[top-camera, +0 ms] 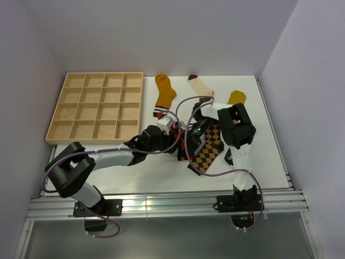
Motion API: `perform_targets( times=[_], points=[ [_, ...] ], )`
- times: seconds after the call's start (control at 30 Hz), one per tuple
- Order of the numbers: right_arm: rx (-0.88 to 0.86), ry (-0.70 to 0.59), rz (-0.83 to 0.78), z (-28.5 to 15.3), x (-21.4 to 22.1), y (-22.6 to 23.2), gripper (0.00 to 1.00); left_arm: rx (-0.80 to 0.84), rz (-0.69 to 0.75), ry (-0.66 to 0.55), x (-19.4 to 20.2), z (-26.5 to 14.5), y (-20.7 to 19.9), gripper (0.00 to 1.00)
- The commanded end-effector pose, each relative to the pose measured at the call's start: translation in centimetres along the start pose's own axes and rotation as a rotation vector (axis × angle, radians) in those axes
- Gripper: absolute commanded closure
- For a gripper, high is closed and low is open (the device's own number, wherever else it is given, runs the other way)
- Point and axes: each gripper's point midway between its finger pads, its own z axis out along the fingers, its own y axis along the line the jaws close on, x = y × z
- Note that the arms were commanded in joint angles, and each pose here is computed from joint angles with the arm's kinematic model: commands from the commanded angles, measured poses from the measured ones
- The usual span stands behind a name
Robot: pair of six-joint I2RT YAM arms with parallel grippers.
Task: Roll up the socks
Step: Roll the sock at the center of the board.
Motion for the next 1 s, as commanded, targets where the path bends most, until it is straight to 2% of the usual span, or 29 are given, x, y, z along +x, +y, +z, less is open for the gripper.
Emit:
perform_targets(
  times=[0.0, 0.17, 0.23, 0.33, 0.47, 0.57, 0.7, 0.77, 0.87, 0.97],
  points=[
    [-0.048, -0.012, 0.049, -0.5, -0.3, 1.4, 0.89, 0.092, 0.145, -0.056, -1.1, 1.7, -1.4, 0.49],
    [-0.049, -0.012, 0.084, -0.7, 0.2, 1.0, 0.89, 0.243, 0.182, 0.024, 1.0, 3.7, -3.5, 0.50],
    [-0.045, -0.016, 0.096, -0.9, 0.3, 0.6, 0.89, 0.288, 0.175, 0.009, 0.8, 4.0, -4.4, 0.49],
    [-0.039, -0.016, 0.115, -1.0, 0.3, 0.3, 0.89, 0.313, 0.166, 0.007, 0.7, 4.2, -4.8, 0.48],
    [-0.026, -0.020, 0.136, -1.1, 0.5, -0.1, 0.90, 0.333, 0.154, 0.068, 2.3, 5.6, -4.8, 0.48],
    [-0.004, -0.024, 0.161, -1.1, 0.5, -0.8, 0.90, 0.283, 0.147, 0.105, 3.3, 6.6, -3.9, 0.51],
    [0.008, -0.016, 0.185, -1.1, 0.9, -1.3, 0.91, 0.129, 0.129, 0.123, 4.1, 7.4, -1.0, 0.54],
    [0.022, -0.012, 0.201, -1.1, 1.0, -1.6, 0.91, 0.065, 0.122, 0.167, 5.2, 7.5, 0.4, 0.58],
    [0.033, -0.018, 0.225, -1.2, 0.6, -2.1, 0.91, -0.059, 0.106, 0.184, 5.6, 7.1, 2.4, 0.72],
    [0.042, -0.027, 0.242, -1.5, -0.2, -2.5, 0.91, -0.128, 0.092, 0.206, 6.5, 6.2, 3.8, 0.78]
  ],
)
